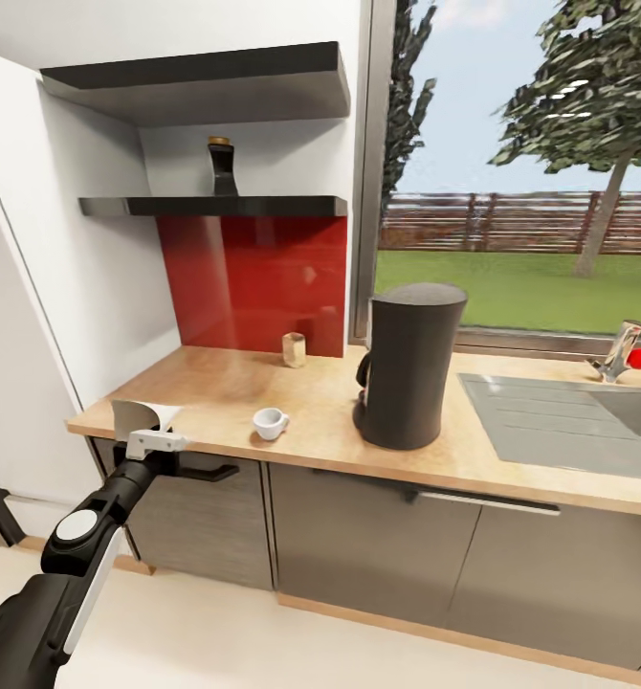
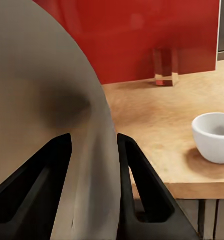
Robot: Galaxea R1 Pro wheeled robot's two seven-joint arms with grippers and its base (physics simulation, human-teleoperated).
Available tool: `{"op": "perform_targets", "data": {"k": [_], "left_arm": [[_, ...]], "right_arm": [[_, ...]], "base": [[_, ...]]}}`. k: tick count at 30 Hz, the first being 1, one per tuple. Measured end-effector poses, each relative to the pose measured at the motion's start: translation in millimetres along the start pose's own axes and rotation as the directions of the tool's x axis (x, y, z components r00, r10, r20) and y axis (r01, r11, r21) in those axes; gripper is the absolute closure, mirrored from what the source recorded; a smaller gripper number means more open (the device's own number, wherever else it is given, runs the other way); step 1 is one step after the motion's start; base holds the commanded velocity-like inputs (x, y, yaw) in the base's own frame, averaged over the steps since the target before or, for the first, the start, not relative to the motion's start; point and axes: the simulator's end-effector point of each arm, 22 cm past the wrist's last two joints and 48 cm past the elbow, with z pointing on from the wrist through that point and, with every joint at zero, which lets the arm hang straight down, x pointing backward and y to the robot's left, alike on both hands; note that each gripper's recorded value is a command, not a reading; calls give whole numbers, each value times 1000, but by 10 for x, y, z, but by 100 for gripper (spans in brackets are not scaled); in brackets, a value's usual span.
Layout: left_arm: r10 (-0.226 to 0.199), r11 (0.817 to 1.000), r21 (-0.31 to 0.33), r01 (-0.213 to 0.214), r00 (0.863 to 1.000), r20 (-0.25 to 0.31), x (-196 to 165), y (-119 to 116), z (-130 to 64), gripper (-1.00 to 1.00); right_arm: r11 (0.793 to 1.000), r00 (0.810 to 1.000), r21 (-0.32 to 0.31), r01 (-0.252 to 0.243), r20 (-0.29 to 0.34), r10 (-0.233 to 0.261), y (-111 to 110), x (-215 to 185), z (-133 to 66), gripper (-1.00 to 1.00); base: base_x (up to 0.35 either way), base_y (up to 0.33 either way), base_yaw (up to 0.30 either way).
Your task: Set up a coffee station on the kitchen countertop: keep the coffee maker on the countertop, move the bottle of coffee from the kitchen shelf to the counter next to the coffee maker, place a paper coffee filter on top of the coffee maker, put the saucer next to the coffee maker with the coffee cup on the saucer, and place the electric kettle next to the coffee maker.
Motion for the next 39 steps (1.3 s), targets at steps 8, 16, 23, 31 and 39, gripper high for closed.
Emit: {"op": "perform_targets", "data": {"k": [8, 16, 23, 31, 39], "left_arm": [[0, 1000, 0, 0, 1000, 0, 1, -1, 1, 100], [0, 1000, 0, 0, 1000, 0, 0, -1, 1, 100], [0, 1000, 0, 0, 1000, 0, 0, -1, 1, 100], [0, 1000, 0, 0, 1000, 0, 0, -1, 0, 100], [0, 1000, 0, 0, 1000, 0, 0, 0, 0, 100]], "right_arm": [[1000, 1000, 0, 0, 0, 0, -1, -2, 0, -100], [1000, 1000, -1, -1, 0, 1, 2, 2, 0, -100], [1000, 1000, -1, -1, 0, 1, 2, 1, 0, -100], [1000, 1000, -1, 0, 0, 0, 3, 0, 0, -100], [1000, 1000, -1, 0, 1, 0, 2, -3, 0, -100]], "base": [[0, 174, -148], [0, 13, -272], [0, 1, -282], [0, 67, -198], [0, 281, -19]]}}
